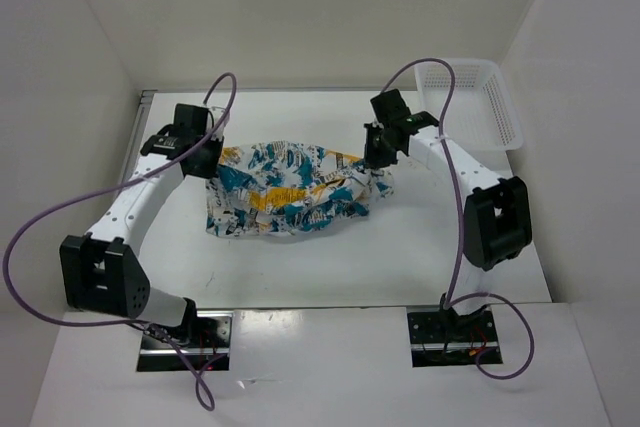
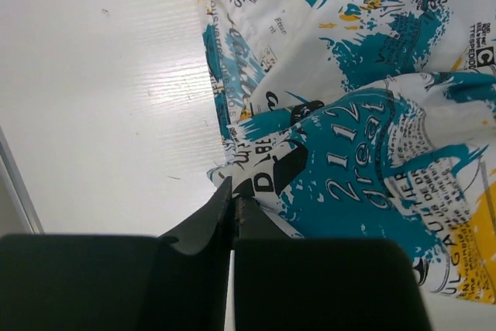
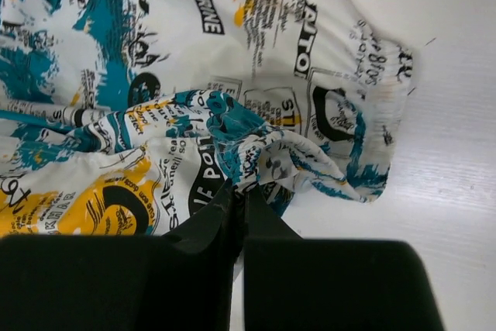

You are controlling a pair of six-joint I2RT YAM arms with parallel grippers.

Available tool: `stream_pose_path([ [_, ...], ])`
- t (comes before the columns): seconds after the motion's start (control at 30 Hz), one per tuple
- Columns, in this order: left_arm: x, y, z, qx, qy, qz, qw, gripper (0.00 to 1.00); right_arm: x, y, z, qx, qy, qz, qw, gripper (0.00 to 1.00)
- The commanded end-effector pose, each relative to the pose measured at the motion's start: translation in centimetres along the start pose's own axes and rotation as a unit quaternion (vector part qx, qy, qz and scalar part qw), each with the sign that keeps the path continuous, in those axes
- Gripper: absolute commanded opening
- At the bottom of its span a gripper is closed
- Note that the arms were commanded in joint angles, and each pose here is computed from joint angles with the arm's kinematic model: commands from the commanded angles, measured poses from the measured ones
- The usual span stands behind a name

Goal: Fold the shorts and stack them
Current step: Flatten the shorts out

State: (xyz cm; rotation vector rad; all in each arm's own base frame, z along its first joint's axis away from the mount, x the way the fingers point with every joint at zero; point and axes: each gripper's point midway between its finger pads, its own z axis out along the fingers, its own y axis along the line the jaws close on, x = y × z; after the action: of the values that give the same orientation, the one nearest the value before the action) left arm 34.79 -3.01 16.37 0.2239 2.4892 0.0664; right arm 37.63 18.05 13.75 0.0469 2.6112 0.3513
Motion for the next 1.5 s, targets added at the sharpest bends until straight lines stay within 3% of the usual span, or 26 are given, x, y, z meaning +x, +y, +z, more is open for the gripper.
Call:
stream_pose_path([
  [0.0,-3.9,1.2,-2.8,-0.021,-0.079,-0.008,0.997,0.00,-4.3,0.7,-3.0,-0.033,-0.077,-0.002,0.997,0.00],
  [0.1,-4.5,2.2,-4.7,-0.050,-0.128,-0.015,0.990,0.00,-2.6,-0.9,-4.2,-0.018,-0.104,0.000,0.994,0.00],
  [0.17,-3.7,1.8,-5.6,-0.038,-0.133,-0.014,0.990,0.00,-0.2,-1.5,-3.9,-0.022,-0.085,-0.001,0.996,0.00],
  [0.27,2.7,-3.2,-8.0,0.080,-0.040,0.018,0.996,0.04,5.0,-1.7,-3.2,-0.036,-0.004,-0.004,0.999,0.00],
  [0.33,5.4,-6.0,-9.9,0.132,-0.025,0.047,0.990,0.20,9.2,-2.2,-2.3,-0.025,0.055,-0.006,0.998,0.00],
  [0.4,9.8,-7.3,-9.8,0.155,0.032,0.069,0.985,0.36,12.0,-2.8,-2.3,-0.011,0.099,0.011,0.995,0.03],
  [0.47,11.8,-8.0,-10.2,0.163,0.049,0.090,0.981,0.47,12.6,-1.8,-3.1,-0.019,0.117,0.006,0.993,0.54],
  [0.5,12.3,-7.9,-10.2,0.163,0.058,0.090,0.981,0.53,12.5,-1.7,-3.4,-0.018,0.119,0.006,0.993,0.64],
  [0.57,12.3,-8.2,-10.4,0.174,0.054,0.090,0.979,0.63,11.7,-1.8,-4.9,-0.006,0.109,0.009,0.994,0.71],
  [0.63,10.7,-8.1,-9.6,0.161,0.025,0.089,0.983,0.68,9.9,-2.5,-6.0,0.016,0.076,0.010,0.997,0.77],
  [0.77,6.9,-6.5,-6.5,0.116,-0.011,0.063,0.991,0.71,5.6,-2.9,-7.2,0.031,-0.002,0.018,0.999,0.77],
  [0.87,1.2,-2.9,-2.9,0.034,-0.071,0.029,0.996,0.76,2.0,-1.7,-6.0,0.021,-0.049,0.018,0.998,0.76],
  [0.93,0.6,-1.4,0.7,0.008,-0.043,0.014,0.999,0.77,0.2,-1.3,-3.8,0.025,-0.060,0.013,0.998,0.76],
  [0.97,-1.5,-0.7,1.4,-0.006,-0.063,0.007,0.998,0.77,-1.1,-0.8,-2.8,0.018,-0.076,0.008,0.997,0.76],
  [1.03,-2.0,0.4,4.3,-0.026,-0.049,0.000,0.998,0.79,-2.6,-1.2,0.0,0.047,-0.077,0.004,0.996,0.76],
  [1.13,-5.7,2.4,6.6,-0.056,-0.087,-0.018,0.995,0.81,-4.7,-2.1,3.0,0.091,-0.084,-0.009,0.992,0.76],
  [1.17,-5.8,2.8,8.2,-0.058,-0.076,-0.020,0.995,0.81,-5.8,-2.3,3.4,0.096,-0.099,-0.003,0.991,0.76],
  [1.33,-10.8,3.6,10.8,-0.049,-0.104,-0.029,0.993,0.82,-6.4,-4.6,6.9,0.106,-0.089,0.004,0.990,0.76],
  [1.47,-10.7,3.4,15.8,0.001,-0.047,-0.036,0.998,0.82,-5.5,-4.9,9.1,0.103,-0.065,0.018,0.992,0.76],
])
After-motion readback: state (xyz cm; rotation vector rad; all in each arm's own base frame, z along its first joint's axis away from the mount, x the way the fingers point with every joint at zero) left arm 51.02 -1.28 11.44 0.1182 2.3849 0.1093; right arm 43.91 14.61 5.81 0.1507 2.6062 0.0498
